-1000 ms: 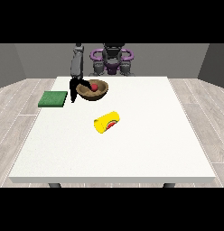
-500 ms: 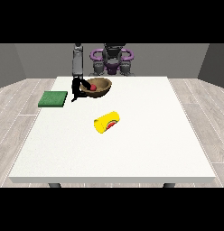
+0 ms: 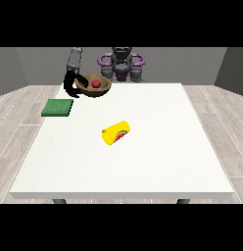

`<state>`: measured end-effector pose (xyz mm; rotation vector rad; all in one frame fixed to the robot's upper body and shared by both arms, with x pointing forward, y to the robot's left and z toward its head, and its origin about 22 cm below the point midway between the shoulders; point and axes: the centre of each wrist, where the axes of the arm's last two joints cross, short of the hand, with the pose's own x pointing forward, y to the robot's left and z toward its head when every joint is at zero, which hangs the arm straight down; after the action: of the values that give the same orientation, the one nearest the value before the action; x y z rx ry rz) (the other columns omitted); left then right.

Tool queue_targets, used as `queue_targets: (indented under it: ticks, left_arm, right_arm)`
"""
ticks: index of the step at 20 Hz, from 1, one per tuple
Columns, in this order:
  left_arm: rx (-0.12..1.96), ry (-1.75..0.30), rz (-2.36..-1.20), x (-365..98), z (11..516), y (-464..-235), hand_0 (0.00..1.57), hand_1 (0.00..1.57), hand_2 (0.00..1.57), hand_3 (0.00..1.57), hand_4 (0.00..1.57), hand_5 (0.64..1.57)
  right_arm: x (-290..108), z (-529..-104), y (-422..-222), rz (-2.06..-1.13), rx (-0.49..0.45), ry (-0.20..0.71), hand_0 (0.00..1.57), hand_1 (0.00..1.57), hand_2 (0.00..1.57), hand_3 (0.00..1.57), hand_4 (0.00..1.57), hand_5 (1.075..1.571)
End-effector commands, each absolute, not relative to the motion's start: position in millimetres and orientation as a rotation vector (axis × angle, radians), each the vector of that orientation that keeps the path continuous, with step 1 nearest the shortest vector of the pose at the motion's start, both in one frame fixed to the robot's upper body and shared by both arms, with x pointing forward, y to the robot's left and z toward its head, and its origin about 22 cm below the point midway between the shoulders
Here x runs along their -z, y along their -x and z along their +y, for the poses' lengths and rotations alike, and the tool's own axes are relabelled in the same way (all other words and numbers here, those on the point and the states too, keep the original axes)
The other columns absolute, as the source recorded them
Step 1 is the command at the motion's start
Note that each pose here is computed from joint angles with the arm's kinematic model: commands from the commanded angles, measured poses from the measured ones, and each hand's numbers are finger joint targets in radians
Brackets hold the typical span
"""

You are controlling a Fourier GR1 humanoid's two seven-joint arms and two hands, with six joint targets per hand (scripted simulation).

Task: Pick the cup and pour the ball into the bowl, then pick the bowl and place it on the pad

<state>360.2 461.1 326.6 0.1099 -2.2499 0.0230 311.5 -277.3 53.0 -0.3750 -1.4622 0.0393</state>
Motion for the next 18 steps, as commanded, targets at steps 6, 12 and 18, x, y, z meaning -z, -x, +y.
queue_targets:
  ticks: [6,12,18]
  left_arm:
    - [-0.091,-0.217,-2.271,-326.2,510.2,-325.5,0.0,0.0,0.0,0.0,0.0,1.539]
    - [-0.016,-0.162,-2.333,-350.5,473.9,-341.0,0.0,0.0,0.0,0.0,0.0,1.539]
    - [-0.038,-0.239,-2.334,-350.4,479.6,-332.7,0.0,0.0,0.0,0.0,0.0,1.533]
  right_arm:
    - [-73.2,-347.6,-315.5,-1.454,-0.133,0.41,1.57,1.57,1.57,1.57,1.3,1.52]
    - [-108.6,-352.0,-363.6,-1.497,-0.045,0.439,1.57,1.57,1.57,1.57,1.3,1.519]
    - [-103.0,-400.8,-354.4,-1.521,-0.042,0.459,1.57,1.57,1.57,1.48,1.31,1.532]
